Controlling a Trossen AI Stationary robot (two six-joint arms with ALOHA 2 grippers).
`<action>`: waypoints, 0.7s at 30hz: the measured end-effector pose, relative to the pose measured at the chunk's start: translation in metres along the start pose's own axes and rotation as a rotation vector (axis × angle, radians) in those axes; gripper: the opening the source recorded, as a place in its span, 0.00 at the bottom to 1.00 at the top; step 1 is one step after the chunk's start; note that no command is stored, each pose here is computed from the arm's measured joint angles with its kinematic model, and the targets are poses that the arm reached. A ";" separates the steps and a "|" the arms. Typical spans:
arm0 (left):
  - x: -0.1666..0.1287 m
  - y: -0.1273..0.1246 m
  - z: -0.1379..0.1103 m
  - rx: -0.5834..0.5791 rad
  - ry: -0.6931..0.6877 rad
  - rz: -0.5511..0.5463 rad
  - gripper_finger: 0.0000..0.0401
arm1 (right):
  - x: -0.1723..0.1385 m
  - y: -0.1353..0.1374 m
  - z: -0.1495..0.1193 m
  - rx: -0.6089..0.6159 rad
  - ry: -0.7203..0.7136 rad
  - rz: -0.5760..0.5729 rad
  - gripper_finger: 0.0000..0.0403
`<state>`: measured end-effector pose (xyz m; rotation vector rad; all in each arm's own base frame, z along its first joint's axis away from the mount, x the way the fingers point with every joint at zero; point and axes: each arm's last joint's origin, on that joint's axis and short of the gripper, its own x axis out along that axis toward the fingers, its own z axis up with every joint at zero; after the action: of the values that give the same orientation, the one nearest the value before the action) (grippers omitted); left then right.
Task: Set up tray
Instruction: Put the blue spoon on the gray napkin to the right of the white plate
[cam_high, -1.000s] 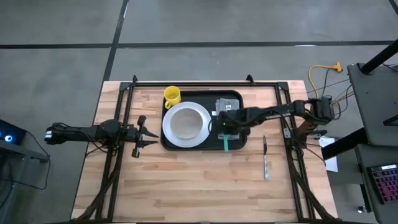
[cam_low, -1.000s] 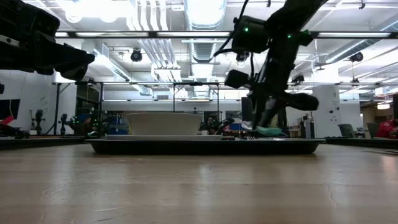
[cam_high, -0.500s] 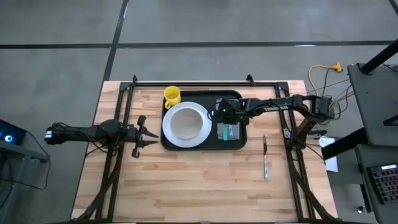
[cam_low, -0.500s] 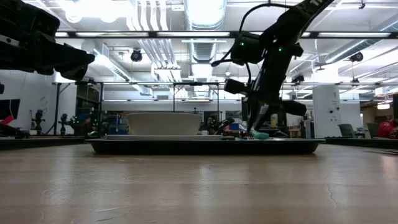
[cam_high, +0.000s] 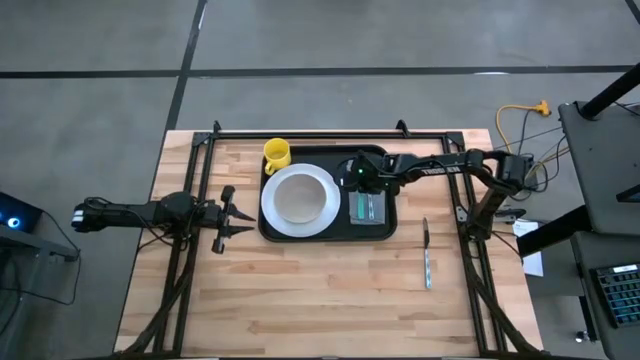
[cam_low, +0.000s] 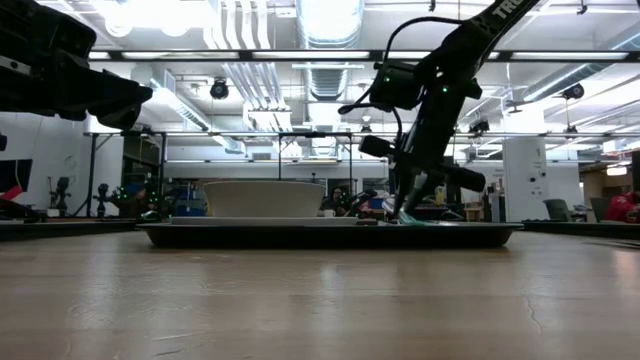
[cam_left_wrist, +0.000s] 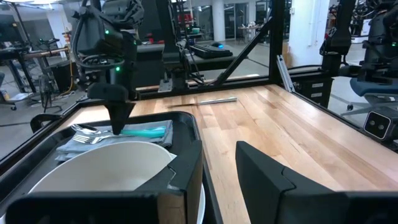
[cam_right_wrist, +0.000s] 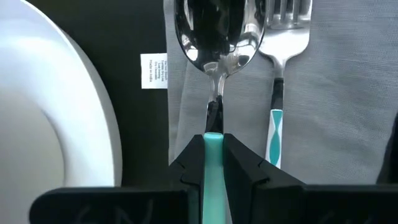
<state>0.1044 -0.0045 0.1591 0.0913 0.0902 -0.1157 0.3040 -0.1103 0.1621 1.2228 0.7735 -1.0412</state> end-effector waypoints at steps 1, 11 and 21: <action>0.000 0.000 0.000 0.000 0.000 0.001 0.21 | 0.000 0.000 0.000 0.000 -0.001 0.002 0.06; 0.000 0.000 0.000 0.000 0.000 0.000 0.21 | 0.000 0.000 0.000 -0.016 -0.004 0.001 0.06; 0.000 0.000 0.000 0.000 0.000 0.001 0.21 | 0.025 -0.002 -0.003 -0.038 0.021 -0.042 0.06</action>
<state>0.1044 -0.0044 0.1591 0.0913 0.0905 -0.1150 0.3112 -0.1128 0.1375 1.1912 0.8344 -1.0454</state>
